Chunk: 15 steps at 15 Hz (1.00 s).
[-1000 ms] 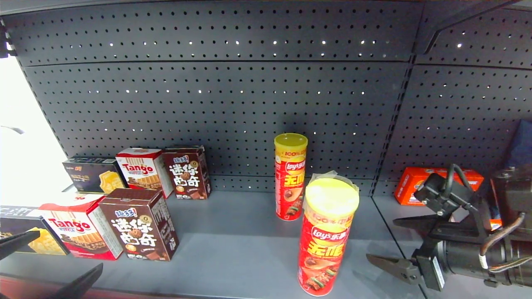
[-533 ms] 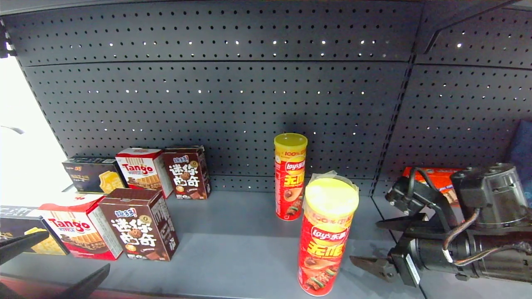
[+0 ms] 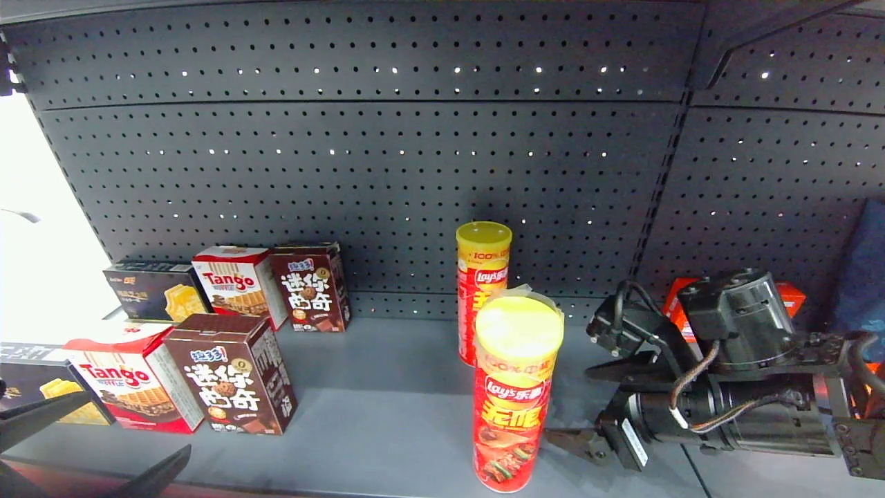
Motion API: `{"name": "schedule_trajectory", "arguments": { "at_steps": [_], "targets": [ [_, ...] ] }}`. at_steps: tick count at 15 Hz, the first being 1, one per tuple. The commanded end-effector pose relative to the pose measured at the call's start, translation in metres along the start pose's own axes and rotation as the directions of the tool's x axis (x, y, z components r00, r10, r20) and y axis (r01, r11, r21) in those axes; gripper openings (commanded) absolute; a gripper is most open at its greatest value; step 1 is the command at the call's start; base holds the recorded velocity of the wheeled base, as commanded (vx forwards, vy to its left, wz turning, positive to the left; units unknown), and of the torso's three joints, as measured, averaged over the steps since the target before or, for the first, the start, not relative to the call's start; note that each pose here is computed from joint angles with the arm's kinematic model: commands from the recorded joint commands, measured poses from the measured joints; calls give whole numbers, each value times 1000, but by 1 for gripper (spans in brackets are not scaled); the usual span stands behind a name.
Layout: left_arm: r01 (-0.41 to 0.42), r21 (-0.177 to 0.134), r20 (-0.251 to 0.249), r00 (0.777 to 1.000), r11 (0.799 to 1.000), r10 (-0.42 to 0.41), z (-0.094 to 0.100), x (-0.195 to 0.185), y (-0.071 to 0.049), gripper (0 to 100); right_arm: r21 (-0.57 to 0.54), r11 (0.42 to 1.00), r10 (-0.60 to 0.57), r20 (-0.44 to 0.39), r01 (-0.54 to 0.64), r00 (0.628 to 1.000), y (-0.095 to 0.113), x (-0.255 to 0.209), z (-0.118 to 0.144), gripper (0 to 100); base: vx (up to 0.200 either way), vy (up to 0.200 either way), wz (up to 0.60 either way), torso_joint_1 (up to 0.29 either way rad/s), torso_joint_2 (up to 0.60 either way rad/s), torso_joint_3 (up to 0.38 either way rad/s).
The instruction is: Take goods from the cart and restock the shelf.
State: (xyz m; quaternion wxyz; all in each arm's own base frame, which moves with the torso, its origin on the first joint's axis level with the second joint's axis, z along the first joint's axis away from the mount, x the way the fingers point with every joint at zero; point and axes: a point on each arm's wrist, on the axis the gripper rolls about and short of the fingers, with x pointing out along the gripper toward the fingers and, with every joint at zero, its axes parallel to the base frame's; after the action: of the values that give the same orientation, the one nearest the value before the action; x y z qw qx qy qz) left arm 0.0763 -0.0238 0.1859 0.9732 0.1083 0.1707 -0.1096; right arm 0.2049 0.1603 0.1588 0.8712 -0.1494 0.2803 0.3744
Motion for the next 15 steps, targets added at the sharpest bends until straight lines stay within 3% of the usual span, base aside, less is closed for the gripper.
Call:
{"name": "schedule_trajectory", "arguments": {
  "at_steps": [1,4,15],
  "targets": [
    [-2,0,-2,1000,1000,2,0,0,0,100,-4,1000,7,-8,-7,1000,1,3,-1,100,0,0,0,0,0,0],
    [0,-13,-3,1000,1000,0,-1,0,0,100,5,1000,-24,-2,24,1000,-2,0,0,100,0,0,0,0,0,0],
    [-1,-15,-10,1000,1000,1,-4,0,0,100,4,1000,-30,20,30,999,-6,8,12,100,0,0,0,0,0,0]
  ]
}}
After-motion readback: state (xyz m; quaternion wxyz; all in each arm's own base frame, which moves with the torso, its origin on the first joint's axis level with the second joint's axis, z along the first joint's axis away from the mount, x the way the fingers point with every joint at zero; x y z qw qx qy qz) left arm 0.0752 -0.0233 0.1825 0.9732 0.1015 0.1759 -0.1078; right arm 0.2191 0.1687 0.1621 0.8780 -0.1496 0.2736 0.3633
